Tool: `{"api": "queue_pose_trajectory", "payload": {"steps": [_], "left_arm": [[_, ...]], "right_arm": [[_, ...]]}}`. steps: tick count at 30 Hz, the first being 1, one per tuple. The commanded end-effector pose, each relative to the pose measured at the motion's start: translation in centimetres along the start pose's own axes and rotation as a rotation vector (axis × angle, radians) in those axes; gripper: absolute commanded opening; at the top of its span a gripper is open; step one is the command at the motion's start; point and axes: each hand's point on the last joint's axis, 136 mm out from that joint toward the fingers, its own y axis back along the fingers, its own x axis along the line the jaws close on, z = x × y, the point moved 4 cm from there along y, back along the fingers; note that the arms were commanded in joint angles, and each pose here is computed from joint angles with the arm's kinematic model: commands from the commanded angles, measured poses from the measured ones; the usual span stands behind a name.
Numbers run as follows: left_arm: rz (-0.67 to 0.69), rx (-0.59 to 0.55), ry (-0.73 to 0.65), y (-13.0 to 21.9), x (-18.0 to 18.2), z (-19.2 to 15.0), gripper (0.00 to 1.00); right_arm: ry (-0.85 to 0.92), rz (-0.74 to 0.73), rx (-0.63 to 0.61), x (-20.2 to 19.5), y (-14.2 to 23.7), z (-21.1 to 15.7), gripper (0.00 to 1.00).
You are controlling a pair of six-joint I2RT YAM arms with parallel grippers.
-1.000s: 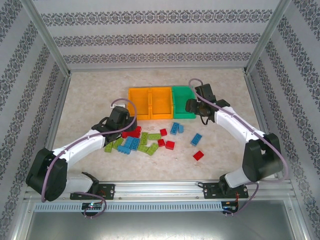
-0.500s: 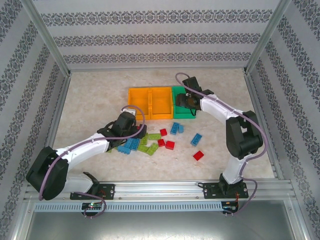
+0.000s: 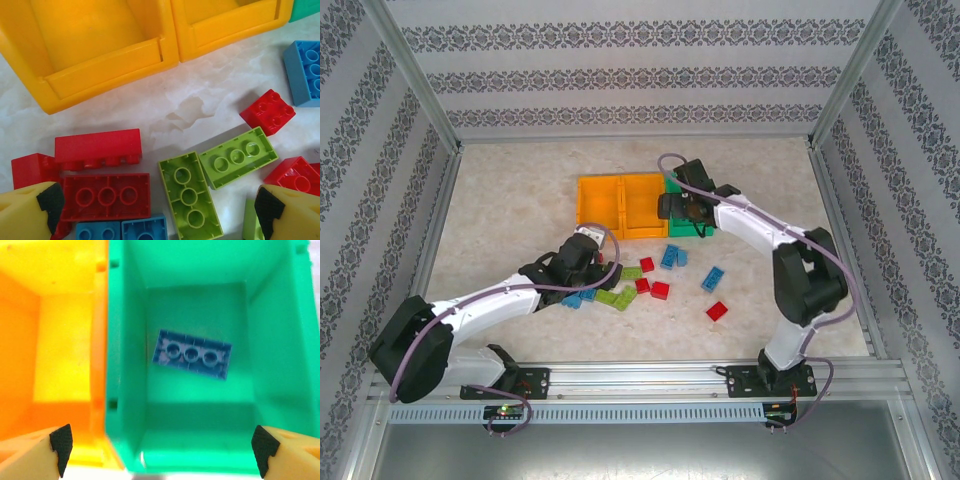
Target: Sort the legos into containers by color
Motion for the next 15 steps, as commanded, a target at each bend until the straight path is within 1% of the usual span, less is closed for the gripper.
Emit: {"api": "queue_pose_trajectory", "payload": {"steps": [1, 6, 9, 11, 15], "left_arm": [[0.026, -0.020, -0.016, 0.6, 0.1, 0.4, 1.00], [0.041, -0.004, -0.010, 0.8, 0.3, 0.3, 1.00], [0.154, -0.001, 0.015, 1.0, 1.8, 0.3, 1.00], [0.191, 0.029, 0.015, 0.9, 2.2, 0.1, 1.00], [0.196, 0.098, 0.006, -0.3, 2.0, -0.2, 1.00]], "right_arm": [[0.034, -0.006, -0.047, -0.6, 2.6, -1.0, 0.96], [0.051, -0.011, -0.019, -2.3, 3.8, -4.7, 0.96], [0.036, -0.029, 0.015, -3.3, 3.9, -6.7, 0.95], [0.015, -0.048, 0.036, -4.0, 3.7, -7.8, 0.95], [-0.028, -0.035, 0.037, -4.5, 3.3, -8.9, 0.95]]}}
